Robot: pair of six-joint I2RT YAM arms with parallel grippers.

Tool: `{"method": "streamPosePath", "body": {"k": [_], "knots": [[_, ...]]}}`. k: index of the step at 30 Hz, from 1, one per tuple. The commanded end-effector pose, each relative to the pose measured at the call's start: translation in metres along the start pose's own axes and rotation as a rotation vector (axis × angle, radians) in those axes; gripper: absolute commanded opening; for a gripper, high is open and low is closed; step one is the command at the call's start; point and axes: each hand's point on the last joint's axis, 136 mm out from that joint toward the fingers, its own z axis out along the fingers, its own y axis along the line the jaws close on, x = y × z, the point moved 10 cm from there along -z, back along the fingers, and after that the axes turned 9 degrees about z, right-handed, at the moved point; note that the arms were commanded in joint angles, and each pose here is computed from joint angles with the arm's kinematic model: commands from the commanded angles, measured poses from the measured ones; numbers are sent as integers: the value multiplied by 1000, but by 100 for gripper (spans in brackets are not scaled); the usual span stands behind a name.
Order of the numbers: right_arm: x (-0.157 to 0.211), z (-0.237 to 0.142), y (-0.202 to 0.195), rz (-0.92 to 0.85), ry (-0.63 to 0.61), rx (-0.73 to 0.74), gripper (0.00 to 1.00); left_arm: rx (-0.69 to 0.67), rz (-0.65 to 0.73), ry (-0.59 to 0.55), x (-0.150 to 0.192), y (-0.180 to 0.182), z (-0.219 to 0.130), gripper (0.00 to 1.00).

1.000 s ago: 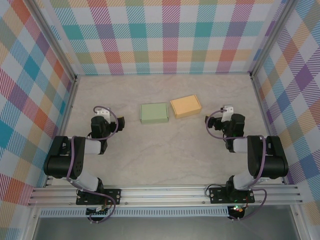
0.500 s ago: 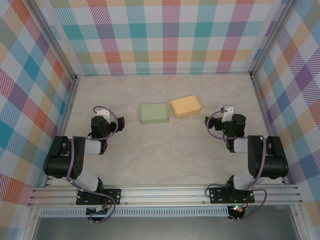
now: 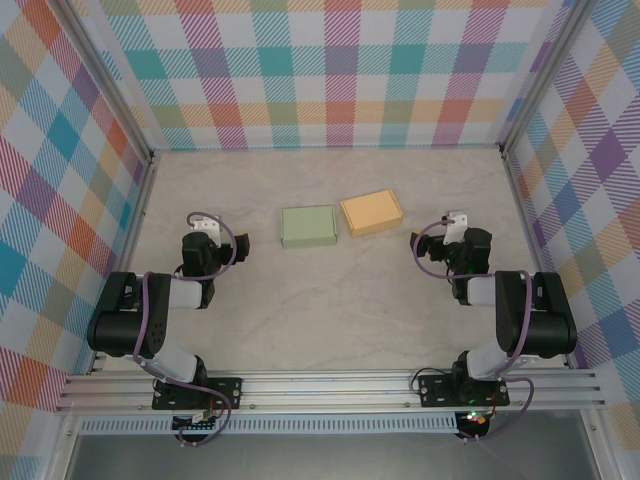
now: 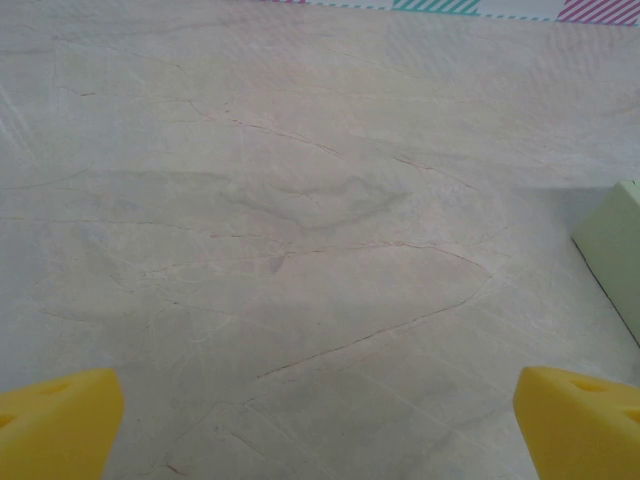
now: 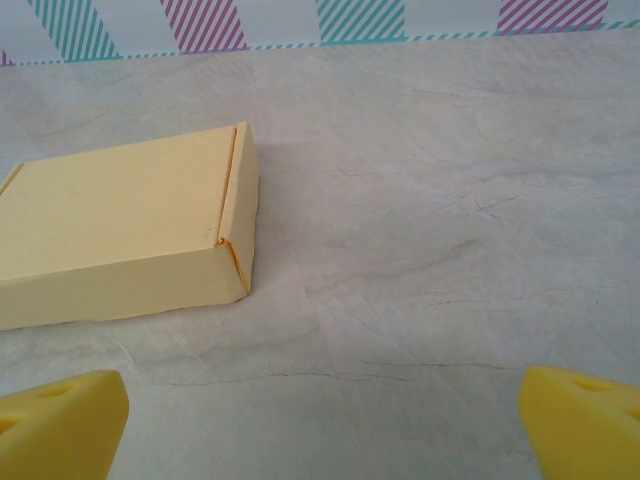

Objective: Fold the paper box

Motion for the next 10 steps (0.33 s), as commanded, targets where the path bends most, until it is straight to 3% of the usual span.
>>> {"method": "streamPosePath", "body": {"k": [1,10], "knots": [[-4,1,1,0,-18,-9,100,-1,-2,-3,-3,0,2,100],[-4,1,1,0,-19,-10,100,-1,-2,-3,-3,0,2,100]]}}
